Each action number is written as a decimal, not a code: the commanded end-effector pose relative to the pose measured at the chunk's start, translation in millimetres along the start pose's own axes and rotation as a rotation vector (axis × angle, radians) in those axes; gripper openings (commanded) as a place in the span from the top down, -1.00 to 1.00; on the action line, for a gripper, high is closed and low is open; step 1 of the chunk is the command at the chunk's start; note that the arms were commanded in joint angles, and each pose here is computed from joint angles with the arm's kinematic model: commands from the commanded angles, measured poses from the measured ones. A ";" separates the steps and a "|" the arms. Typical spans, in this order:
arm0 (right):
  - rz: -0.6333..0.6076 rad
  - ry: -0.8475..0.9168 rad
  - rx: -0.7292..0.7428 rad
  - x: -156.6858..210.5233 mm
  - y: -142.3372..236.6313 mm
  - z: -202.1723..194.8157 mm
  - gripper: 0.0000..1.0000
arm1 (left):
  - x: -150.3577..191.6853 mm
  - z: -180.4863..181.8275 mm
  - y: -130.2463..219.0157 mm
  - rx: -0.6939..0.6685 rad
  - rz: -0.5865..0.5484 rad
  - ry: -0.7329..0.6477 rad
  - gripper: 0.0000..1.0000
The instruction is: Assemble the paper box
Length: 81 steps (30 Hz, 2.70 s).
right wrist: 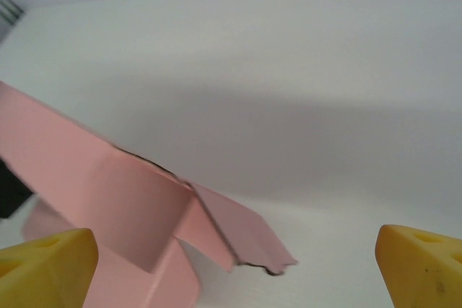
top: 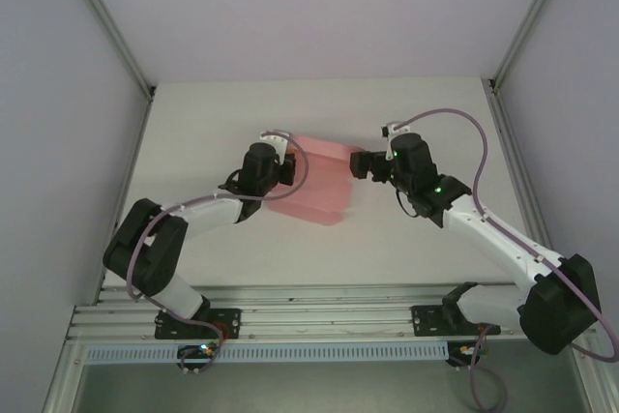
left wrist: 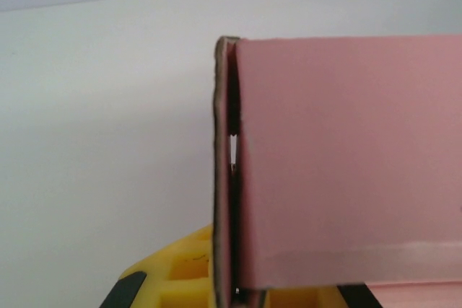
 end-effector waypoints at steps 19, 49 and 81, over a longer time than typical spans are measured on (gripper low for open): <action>-0.177 -0.134 -0.230 12.4 -31.1 13.5 -0.99 | -14.7 -9.2 10.5 0.167 -0.058 0.198 1.00; -0.158 -0.111 -0.022 22.6 -13.3 -19.9 -0.99 | -16.1 22.0 34.0 0.106 -0.064 0.267 1.00; -0.189 0.081 -0.183 17.9 -53.3 40.0 -0.99 | -22.8 11.8 25.5 0.225 -0.049 0.318 1.00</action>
Point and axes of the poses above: each hand's point on the last joint's axis, 136 mm out from that joint toward the fingers, its own y axis back along the fingers, its own z axis along the line the jaws close on, x = y × z, the point moved 9 cm from there along y, back along the fingers, and after that the axes turned 10 degrees about -y, right-handed, at the moved point
